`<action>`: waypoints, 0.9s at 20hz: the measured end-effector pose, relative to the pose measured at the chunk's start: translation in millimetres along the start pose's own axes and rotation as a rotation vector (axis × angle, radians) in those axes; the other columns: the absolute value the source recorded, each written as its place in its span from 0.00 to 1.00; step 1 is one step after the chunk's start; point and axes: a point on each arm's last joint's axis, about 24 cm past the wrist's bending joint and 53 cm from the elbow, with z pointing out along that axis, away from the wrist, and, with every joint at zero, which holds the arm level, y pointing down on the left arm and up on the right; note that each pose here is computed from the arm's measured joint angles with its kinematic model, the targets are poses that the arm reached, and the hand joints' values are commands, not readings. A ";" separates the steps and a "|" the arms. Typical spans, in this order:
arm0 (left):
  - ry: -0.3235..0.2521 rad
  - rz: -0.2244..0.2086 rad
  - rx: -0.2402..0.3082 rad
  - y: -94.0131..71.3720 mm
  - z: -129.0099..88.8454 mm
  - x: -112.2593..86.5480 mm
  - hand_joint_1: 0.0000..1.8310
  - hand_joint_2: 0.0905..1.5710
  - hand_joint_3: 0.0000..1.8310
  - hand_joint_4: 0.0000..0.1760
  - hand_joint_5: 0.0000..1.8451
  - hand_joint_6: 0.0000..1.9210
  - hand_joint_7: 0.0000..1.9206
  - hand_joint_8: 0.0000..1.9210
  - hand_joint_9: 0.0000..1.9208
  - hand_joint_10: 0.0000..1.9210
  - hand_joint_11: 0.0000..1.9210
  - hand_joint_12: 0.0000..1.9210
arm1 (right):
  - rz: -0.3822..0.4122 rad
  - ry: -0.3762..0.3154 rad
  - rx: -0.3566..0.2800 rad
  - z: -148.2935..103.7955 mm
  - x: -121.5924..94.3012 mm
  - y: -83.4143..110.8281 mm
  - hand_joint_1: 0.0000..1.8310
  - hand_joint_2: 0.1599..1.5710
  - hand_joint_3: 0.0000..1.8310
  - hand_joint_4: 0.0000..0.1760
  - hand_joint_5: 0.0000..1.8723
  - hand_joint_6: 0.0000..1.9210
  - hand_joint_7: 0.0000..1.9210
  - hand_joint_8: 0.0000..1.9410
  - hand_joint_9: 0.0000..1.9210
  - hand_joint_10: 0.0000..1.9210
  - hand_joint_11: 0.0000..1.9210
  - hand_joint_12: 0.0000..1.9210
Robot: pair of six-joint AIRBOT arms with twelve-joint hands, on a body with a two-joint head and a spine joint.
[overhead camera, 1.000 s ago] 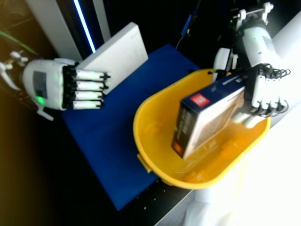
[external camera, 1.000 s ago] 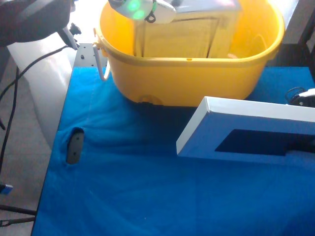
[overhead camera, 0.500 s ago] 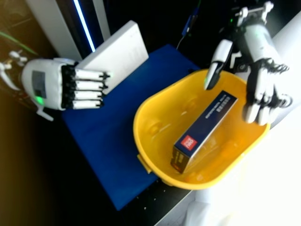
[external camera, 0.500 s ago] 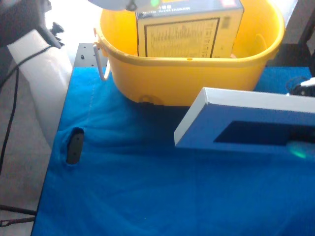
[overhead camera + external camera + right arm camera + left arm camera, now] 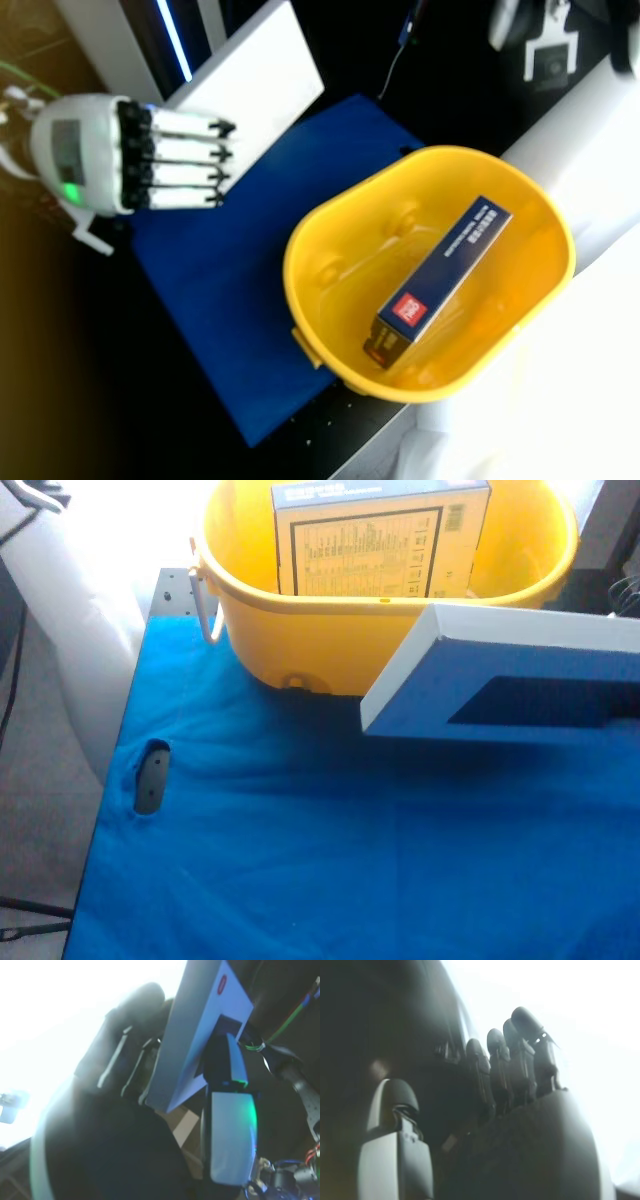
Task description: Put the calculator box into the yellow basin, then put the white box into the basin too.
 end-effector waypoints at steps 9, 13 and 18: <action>-0.090 0.074 -0.067 12.9 -5.7 -28.2 0.40 0.73 0.00 0.00 0.28 0.04 0.19 0.01 0.05 0.39 0.00 0.68 | -0.076 -0.047 -0.138 6.5 -29.4 46.7 0.75 0.66 0.00 0.00 0.54 0.43 0.53 0.47 0.48 0.65 0.40 0.77; -0.101 0.099 -0.087 17.8 -6.2 -31.3 0.43 0.72 0.00 0.00 0.28 0.07 0.19 0.00 0.04 0.42 0.00 0.71 | -0.128 -0.096 -0.231 18.5 -55.1 68.0 0.75 0.66 0.00 0.00 0.55 0.43 0.53 0.47 0.48 0.65 0.40 0.77; -0.091 0.087 -0.112 28.3 3.2 -21.9 0.44 0.72 0.00 0.00 0.27 0.11 0.21 0.02 0.03 0.50 0.00 0.73 | -0.182 -0.140 -0.249 21.0 -77.5 72.1 0.75 0.66 0.00 0.00 0.55 0.38 0.54 0.49 0.48 0.66 0.40 0.78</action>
